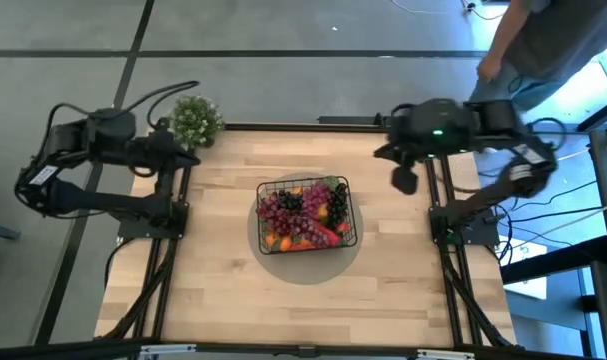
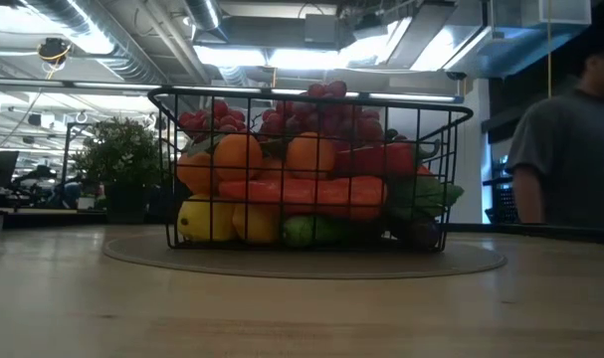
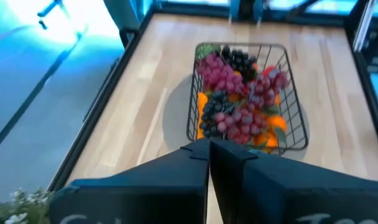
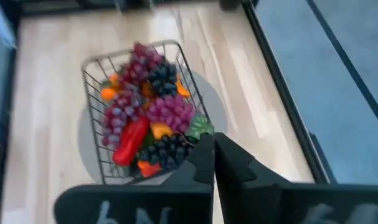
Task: Build produce basket
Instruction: Return to Home Position
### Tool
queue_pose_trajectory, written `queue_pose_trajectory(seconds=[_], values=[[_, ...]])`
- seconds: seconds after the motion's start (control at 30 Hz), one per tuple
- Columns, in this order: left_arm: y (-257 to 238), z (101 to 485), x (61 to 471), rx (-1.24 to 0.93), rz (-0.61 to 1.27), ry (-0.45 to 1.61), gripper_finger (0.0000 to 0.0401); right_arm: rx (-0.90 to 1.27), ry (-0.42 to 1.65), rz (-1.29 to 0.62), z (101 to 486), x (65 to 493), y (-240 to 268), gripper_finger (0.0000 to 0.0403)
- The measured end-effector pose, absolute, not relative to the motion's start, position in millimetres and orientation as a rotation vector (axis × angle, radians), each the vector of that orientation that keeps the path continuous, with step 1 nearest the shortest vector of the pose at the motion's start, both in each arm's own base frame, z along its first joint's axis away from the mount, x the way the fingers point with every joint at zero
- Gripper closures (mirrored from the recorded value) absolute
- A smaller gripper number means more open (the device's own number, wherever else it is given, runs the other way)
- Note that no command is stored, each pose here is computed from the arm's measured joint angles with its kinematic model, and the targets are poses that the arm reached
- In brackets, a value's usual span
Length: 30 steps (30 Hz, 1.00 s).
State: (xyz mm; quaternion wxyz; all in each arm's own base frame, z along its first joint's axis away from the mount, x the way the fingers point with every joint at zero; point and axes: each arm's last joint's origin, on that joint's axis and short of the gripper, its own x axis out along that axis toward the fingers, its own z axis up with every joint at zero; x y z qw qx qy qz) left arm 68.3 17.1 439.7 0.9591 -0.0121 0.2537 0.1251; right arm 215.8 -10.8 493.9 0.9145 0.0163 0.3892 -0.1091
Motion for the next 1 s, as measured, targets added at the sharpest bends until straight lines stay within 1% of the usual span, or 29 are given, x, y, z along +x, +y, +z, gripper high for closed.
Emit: queue_pose_trajectory(seconds=[0.13, 0.27, 0.57, 0.73, 0.83, 1.0], values=[[14.1, 421.5, 55.5, -0.054, 0.265, 0.404, 0.0401, 0.05, 0.626, -0.132, 488.3, 189.9, -7.7, 0.0403], [11.1, 404.2, 44.6, -0.086, 0.26, 0.282, 0.0401, 0.076, 0.457, -0.06, 468.3, 168.1, -5.1, 0.0403], [4.7, 377.5, 18.9, -0.115, 0.244, 0.097, 0.0401, 0.177, 0.276, -0.065, 412.0, 113.6, -3.5, 0.0403], [1.6, 365.0, 5.7, -0.107, 0.241, 0.021, 0.0401, 0.239, 0.226, -0.077, 380.3, 83.8, -2.9, 0.0403], [-0.5, 357.9, -3.2, -0.119, 0.239, -0.028, 0.0401, 0.279, 0.177, -0.082, 365.1, 67.3, -2.7, 0.0403], [-3.8, 348.3, -17.5, -0.12, 0.234, -0.088, 0.0401, 0.283, 0.097, -0.073, 346.2, 39.3, -2.0, 0.0403]])
